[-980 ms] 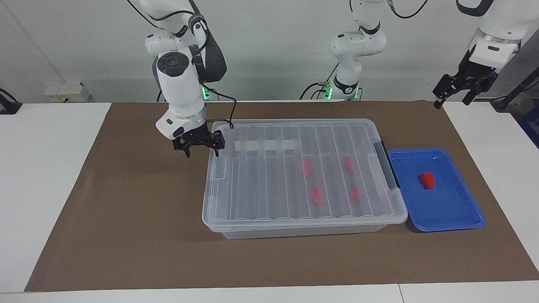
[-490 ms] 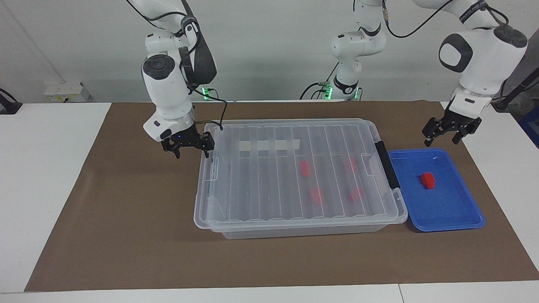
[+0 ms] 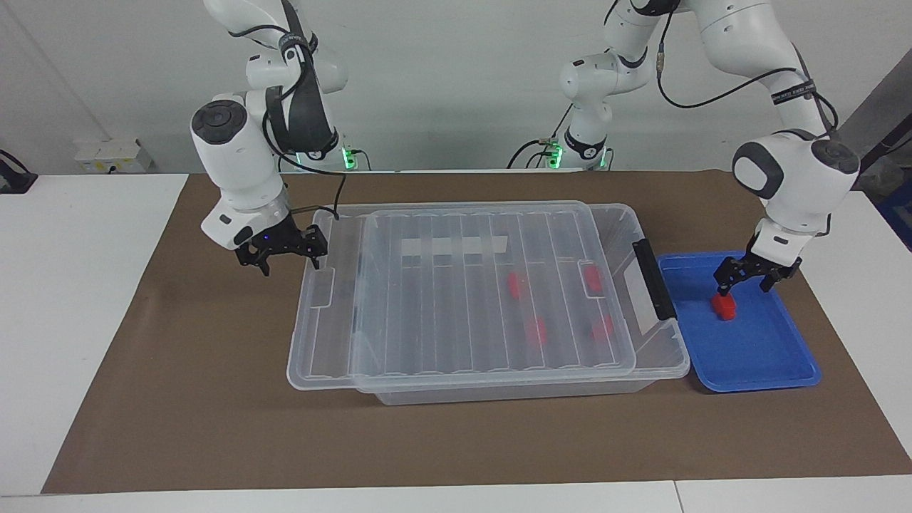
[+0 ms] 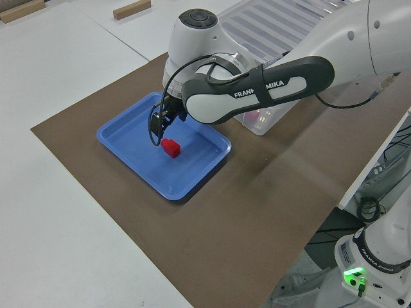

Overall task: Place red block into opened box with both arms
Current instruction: 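Slide the lid with the right gripper while the left gripper grasps the block, then lift the red block from the blue tray with the left gripper over the box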

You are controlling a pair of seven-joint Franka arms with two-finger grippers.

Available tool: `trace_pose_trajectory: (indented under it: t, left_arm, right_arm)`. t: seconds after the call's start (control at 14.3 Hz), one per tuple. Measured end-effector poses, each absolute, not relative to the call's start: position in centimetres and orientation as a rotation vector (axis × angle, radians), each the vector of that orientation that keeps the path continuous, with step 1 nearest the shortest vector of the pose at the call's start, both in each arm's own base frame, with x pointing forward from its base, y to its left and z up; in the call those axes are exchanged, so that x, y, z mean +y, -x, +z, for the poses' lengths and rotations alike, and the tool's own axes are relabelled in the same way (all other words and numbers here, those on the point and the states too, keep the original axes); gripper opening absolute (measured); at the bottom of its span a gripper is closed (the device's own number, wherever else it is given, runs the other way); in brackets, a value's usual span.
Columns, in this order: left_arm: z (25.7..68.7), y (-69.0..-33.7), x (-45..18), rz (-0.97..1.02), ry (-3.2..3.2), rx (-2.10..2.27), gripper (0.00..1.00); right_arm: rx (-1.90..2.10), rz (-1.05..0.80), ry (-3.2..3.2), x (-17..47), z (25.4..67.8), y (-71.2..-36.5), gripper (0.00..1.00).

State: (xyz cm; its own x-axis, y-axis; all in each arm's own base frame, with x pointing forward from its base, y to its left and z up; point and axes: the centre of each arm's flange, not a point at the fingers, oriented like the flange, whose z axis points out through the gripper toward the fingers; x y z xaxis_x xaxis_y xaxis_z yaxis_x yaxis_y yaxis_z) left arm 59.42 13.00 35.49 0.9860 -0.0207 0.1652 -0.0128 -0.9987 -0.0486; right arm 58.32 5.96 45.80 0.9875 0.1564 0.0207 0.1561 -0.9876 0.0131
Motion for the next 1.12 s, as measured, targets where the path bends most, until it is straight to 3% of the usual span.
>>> trace_pose_trajectory:
  t: [0.28, 0.56, 0.91, 1.12]
  left_arm:
    - [30.2, -59.5, 14.2, -0.24, 3.073, 0.137, 1.0]
    - [29.3, -59.2, 14.9, -0.223, 3.074, 0.145, 0.96]
    - [29.7, -59.3, 14.6, -0.234, 3.073, 0.156, 0.37]
    - [30.0, -59.1, 14.7, -0.209, 3.079, 0.155, 0.36]
  right_arm:
    - [0.37, 0.028, -3.106, 2.3, 45.8, -58.5, 1.0]
    - [0.461, 0.016, -3.093, -0.7, 45.7, -58.5, 1.0]
    - [0.532, 0.003, -3.083, -3.3, 45.7, -58.3, 1.0]
    - [0.536, 0.003, -3.082, -3.8, 45.7, -58.3, 1.0]
